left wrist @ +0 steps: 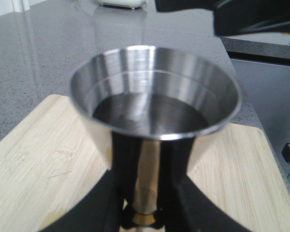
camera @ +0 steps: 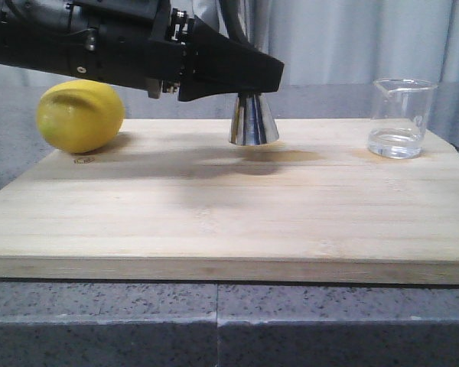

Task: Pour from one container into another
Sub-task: 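Lower the jigger onto the board with the left gripper and release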

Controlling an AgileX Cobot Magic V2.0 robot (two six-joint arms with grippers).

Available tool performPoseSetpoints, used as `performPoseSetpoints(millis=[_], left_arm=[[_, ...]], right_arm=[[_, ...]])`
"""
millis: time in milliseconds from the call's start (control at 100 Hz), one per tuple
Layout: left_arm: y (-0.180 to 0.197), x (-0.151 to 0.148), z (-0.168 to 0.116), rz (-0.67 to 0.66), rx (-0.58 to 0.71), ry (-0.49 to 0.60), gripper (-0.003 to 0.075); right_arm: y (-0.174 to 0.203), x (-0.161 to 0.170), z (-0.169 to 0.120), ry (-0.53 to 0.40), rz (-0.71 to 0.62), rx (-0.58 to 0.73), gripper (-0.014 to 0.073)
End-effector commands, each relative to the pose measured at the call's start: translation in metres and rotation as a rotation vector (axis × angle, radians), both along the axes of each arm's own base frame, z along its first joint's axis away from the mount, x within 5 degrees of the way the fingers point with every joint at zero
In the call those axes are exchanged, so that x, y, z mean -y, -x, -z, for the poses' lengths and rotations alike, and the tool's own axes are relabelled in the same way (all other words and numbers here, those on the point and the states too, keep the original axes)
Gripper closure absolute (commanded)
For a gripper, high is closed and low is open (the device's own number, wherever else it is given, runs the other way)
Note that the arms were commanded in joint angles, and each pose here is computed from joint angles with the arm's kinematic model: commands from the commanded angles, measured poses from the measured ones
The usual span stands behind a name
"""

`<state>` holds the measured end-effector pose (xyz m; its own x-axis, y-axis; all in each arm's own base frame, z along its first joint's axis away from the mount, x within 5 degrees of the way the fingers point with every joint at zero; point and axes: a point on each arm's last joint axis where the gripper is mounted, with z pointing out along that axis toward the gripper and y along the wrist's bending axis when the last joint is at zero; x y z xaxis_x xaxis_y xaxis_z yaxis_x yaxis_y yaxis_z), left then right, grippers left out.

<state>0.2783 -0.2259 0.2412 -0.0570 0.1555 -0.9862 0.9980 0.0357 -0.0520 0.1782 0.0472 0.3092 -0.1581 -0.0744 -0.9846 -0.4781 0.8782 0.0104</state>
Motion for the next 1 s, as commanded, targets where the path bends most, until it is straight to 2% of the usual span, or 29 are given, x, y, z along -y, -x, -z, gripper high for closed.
performPoseSetpoints(millis=[0,720,990], left_arm=[[0.0041,0.0025,-0.03,0.02,0.029,0.12,0.0661],[0.0041,0.0025,-0.0304,0.019,0.028,0.124,0.0661],[-0.0029,0.002,-0.0243,-0.054,0.034,0.063,0.0661]], right_arm=[[0.0055,0.0009,-0.0138,-0.016,0.002,0.052,-0.0005],[0.0093,0.002,-0.0162,0.011,0.009,0.072,-0.0005],[0.0091,0.0023,-0.0161,0.012,0.013,0.072,-0.0005]])
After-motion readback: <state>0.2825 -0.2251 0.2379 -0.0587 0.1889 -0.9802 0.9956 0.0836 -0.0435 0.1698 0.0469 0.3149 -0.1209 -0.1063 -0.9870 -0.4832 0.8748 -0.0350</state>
